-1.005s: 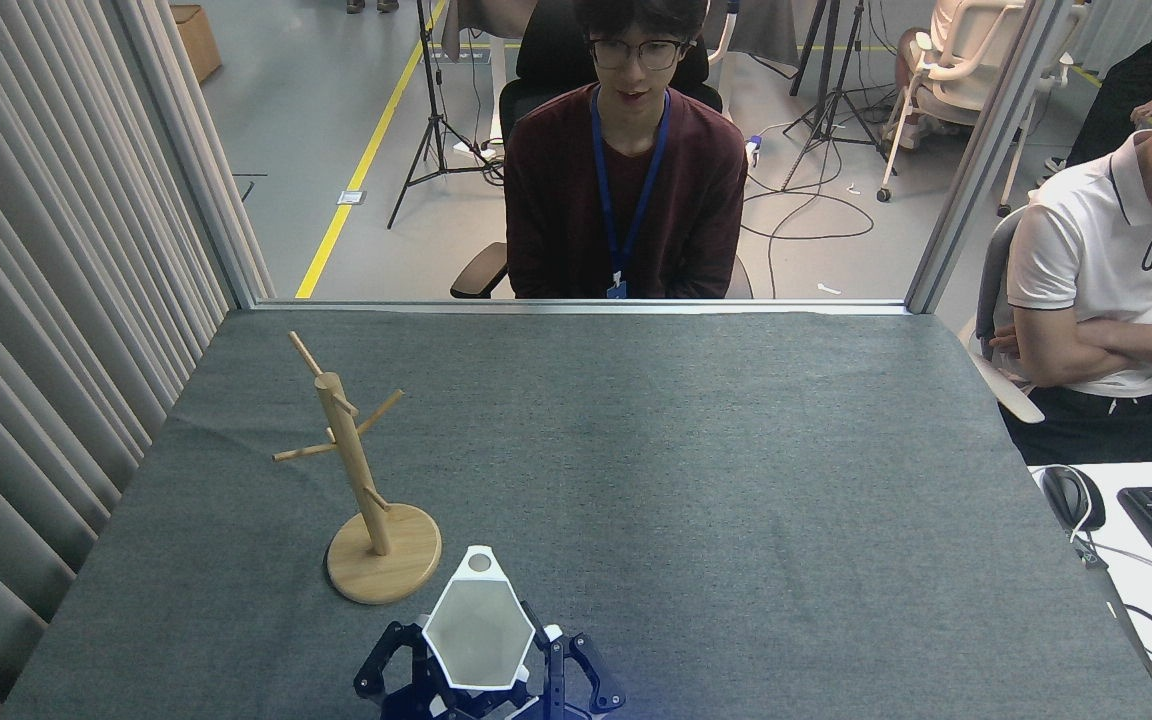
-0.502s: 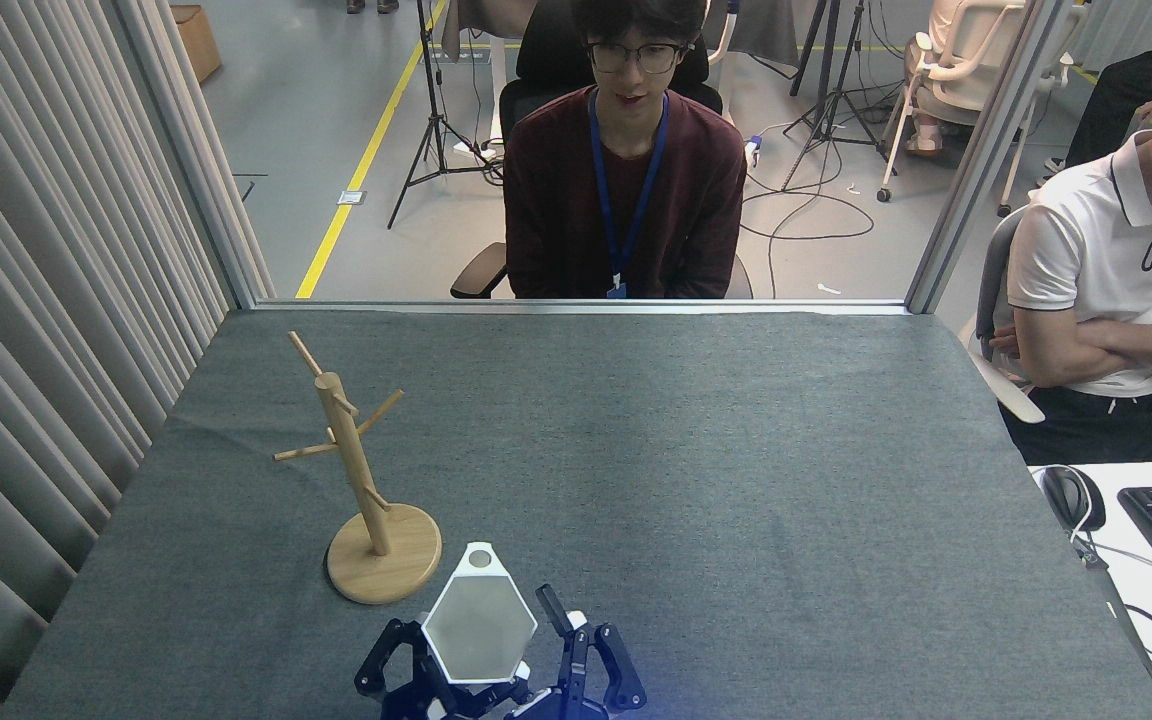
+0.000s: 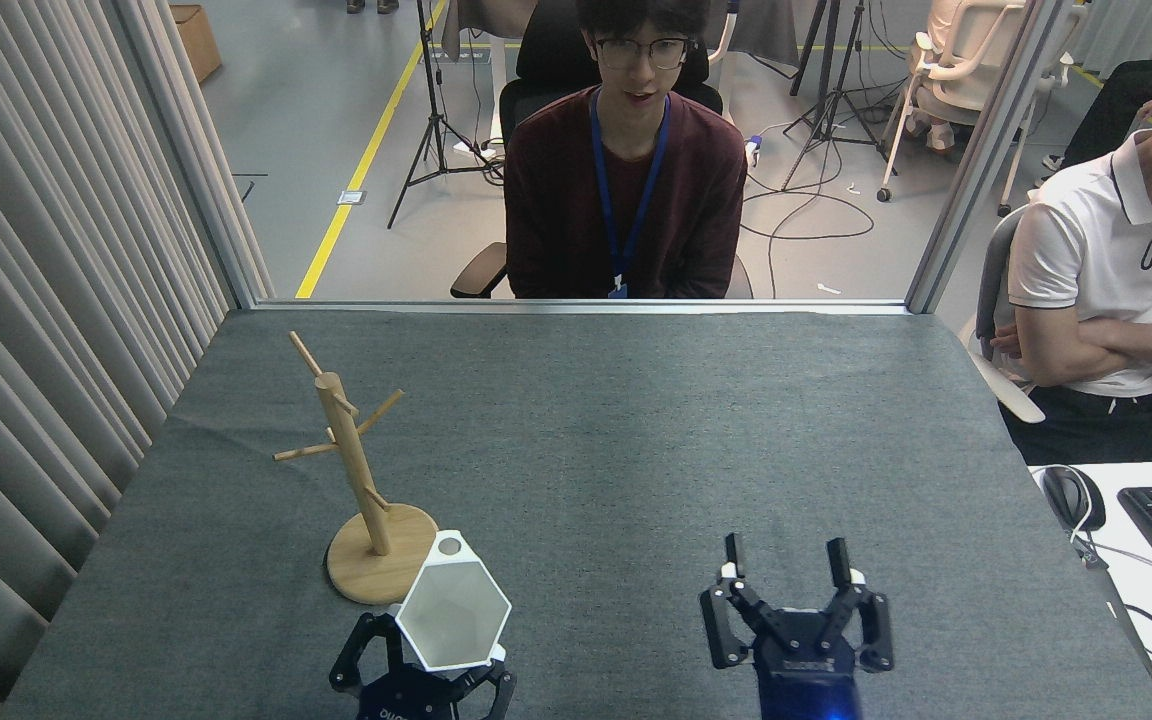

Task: Hang cup on storage rack
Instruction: 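Withdraw the right gripper and raise the cup with the left gripper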

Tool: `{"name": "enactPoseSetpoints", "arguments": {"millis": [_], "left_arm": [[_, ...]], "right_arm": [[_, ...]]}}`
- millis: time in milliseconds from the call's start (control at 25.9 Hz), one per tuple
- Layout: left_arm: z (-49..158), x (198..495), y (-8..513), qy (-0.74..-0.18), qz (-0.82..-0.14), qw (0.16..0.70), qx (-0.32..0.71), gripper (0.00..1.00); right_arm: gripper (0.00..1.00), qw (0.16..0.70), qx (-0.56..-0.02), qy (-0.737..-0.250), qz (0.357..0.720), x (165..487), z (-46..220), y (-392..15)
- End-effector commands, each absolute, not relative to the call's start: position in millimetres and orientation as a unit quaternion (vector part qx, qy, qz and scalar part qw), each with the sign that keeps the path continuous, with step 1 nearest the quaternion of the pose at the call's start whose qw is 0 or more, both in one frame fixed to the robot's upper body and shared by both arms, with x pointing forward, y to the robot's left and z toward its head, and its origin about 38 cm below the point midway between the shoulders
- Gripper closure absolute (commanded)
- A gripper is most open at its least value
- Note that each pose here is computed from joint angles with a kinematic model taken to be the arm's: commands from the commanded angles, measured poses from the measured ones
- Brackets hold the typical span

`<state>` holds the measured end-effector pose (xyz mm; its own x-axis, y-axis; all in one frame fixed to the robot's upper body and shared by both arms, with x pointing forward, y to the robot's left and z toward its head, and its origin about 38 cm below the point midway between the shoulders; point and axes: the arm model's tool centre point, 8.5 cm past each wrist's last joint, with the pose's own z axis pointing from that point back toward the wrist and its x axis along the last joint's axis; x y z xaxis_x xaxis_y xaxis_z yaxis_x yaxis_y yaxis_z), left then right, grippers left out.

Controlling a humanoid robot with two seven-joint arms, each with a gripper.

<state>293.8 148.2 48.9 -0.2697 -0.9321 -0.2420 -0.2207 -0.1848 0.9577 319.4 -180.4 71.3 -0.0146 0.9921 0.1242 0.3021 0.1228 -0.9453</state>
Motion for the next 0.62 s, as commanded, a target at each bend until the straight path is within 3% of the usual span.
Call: {"name": "enactPoseSetpoints", "arguments": {"millis": [0,155,580], "left_arm": [[51,299,166,-0.530,-0.551,0.331,0.554,0.71],[52,305,196,-0.489,-0.530,0.355,0.595,0.70],[45,369,270,-0.367,-0.500,0.388,0.682,0.70]], "right_arm": [[0.01,0.463,-0.544,-0.568,0.409,307,50,-213],[0.01,0.466,-0.544,-0.565,0.410,305,47,-215],[0.01,0.474,-0.537,-0.561,0.415,302,41,-213]]}}
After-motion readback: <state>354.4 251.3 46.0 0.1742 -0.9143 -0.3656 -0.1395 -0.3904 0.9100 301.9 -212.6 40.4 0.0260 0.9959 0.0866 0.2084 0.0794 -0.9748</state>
